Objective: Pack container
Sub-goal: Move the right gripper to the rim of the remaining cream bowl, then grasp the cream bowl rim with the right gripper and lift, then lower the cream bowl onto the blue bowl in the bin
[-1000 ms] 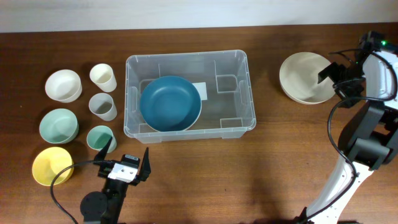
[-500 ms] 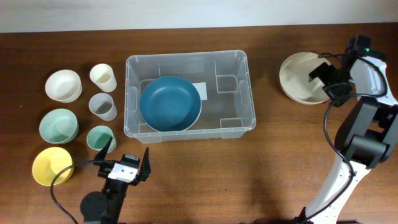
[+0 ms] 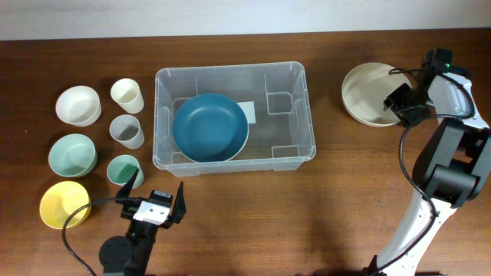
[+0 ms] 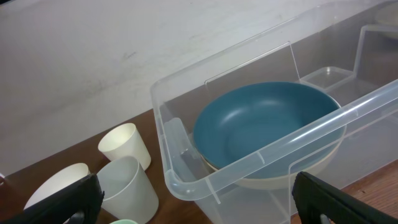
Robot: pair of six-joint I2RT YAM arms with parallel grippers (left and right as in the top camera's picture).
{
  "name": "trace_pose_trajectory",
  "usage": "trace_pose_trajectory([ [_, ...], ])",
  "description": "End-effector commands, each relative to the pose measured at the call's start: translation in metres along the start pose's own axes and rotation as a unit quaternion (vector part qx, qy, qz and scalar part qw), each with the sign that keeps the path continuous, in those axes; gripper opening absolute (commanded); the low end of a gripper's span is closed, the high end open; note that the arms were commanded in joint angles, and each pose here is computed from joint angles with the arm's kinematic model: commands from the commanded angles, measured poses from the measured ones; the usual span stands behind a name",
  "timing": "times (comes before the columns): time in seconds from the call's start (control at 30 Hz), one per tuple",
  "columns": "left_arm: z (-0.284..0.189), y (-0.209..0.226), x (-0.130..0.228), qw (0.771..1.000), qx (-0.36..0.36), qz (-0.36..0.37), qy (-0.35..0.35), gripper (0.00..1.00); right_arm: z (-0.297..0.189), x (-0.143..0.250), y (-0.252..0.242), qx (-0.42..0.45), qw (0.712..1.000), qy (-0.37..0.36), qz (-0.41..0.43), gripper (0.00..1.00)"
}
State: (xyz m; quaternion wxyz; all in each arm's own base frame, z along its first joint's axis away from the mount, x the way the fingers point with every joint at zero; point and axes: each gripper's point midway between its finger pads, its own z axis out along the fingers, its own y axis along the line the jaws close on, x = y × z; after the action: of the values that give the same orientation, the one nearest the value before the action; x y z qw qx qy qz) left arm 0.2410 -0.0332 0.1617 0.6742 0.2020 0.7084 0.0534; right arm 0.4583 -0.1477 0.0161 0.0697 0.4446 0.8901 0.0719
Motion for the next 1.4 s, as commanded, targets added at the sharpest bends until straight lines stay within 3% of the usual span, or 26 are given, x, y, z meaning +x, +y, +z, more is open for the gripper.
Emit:
trace_pose_trajectory([
  [0.0,0.000,0.000,0.001,1.000,0.000,0.004,0.000,0.99,-0.001,0.001,-0.001,0.004,1.000,-0.001,-0.001,0.37],
  [0.13,0.000,0.000,0.001,1.000,0.000,0.004,0.000,0.99,-0.001,0.003,-0.001,0.004,1.000,0.002,0.000,0.04],
  [0.3,0.000,0.000,0.001,1.000,0.000,0.004,0.000,0.99,-0.002,0.003,0.008,-0.036,0.999,0.015,-0.001,0.04],
  [0.47,0.000,0.000,0.001,1.000,0.000,0.004,0.000,0.99,-0.020,0.003,0.046,-0.201,0.977,0.054,-0.049,0.04],
  [0.67,0.000,0.000,0.001,1.000,0.000,0.004,0.000,0.99,-0.082,0.004,0.084,-0.437,0.890,0.106,-0.077,0.04],
  [0.8,0.000,0.000,0.001,1.000,0.000,0.004,0.000,0.99,-0.129,-0.002,0.088,-0.524,0.840,0.110,-0.092,0.04],
  [0.97,0.000,0.000,0.001,1.000,0.000,0.004,0.000,0.99,-0.192,0.009,0.100,-0.556,0.816,0.082,-0.137,0.04],
  [1.1,0.000,0.000,0.001,1.000,0.000,0.004,0.000,0.99,-0.255,0.049,0.130,-0.560,0.800,0.047,-0.210,0.04],
  [1.23,0.000,0.000,0.001,1.000,0.000,0.004,0.000,0.99,-0.292,0.108,0.168,-0.500,0.819,-0.016,-0.281,0.04],
  [1.37,0.000,0.000,0.001,1.000,0.000,0.004,0.000,0.99,-0.292,0.170,0.199,-0.426,0.844,-0.047,-0.323,0.04],
])
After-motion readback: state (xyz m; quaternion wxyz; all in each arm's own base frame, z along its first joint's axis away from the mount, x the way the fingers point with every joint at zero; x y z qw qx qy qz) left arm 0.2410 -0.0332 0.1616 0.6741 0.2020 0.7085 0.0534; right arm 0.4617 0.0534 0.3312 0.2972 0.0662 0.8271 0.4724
